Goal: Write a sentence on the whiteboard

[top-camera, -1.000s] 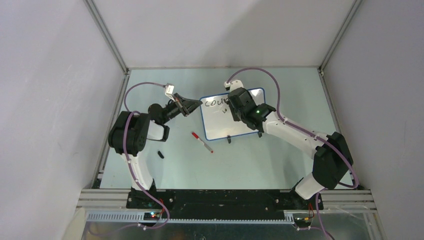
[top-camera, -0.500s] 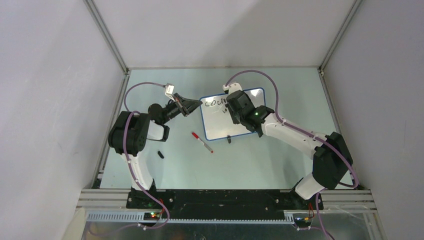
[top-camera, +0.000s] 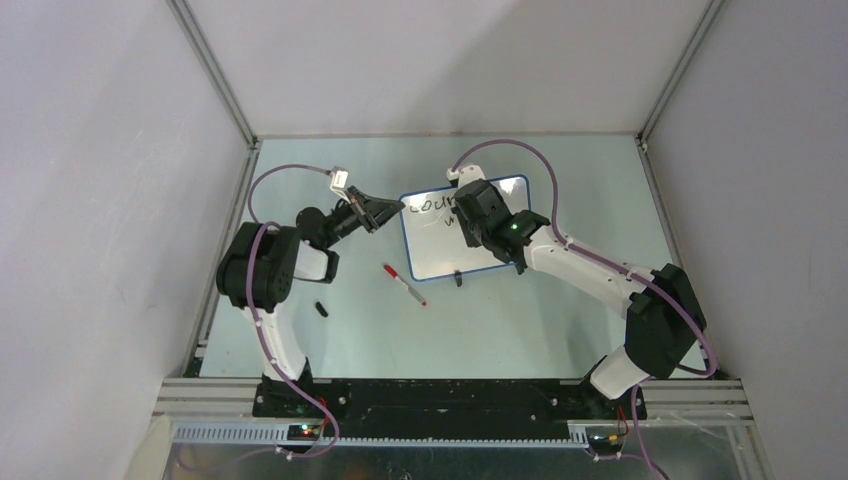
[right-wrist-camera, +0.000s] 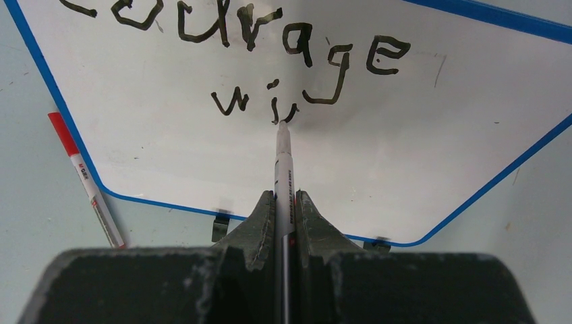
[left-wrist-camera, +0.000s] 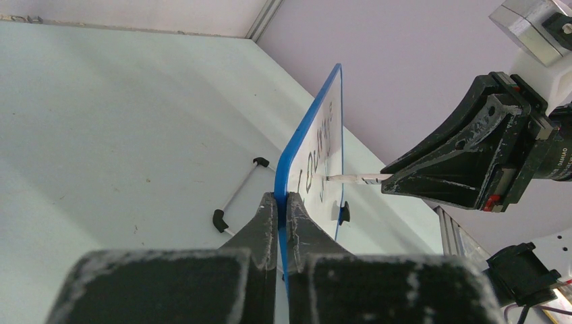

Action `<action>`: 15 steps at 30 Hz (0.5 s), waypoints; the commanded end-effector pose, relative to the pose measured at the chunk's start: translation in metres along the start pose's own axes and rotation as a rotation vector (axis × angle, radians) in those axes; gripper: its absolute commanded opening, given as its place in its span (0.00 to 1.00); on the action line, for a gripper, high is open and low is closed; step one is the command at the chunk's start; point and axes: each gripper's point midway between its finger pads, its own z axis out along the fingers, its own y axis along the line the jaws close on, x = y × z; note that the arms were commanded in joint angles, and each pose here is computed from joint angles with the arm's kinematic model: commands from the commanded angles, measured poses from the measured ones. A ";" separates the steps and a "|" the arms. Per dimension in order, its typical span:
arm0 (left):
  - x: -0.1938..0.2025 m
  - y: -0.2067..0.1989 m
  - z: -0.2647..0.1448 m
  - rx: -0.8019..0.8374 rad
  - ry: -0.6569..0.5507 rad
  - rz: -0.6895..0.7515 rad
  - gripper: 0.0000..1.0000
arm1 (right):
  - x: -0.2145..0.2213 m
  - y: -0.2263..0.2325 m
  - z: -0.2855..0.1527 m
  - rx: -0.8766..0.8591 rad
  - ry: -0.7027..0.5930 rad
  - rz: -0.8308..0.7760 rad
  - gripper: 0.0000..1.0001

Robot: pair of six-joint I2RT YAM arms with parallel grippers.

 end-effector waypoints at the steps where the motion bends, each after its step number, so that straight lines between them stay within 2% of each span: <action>1: -0.006 -0.009 -0.002 0.038 -0.010 0.095 0.00 | -0.018 -0.006 0.004 0.019 -0.048 0.014 0.00; 15: -0.006 -0.009 -0.001 0.038 -0.009 0.093 0.00 | -0.029 -0.011 -0.001 0.028 -0.073 0.020 0.00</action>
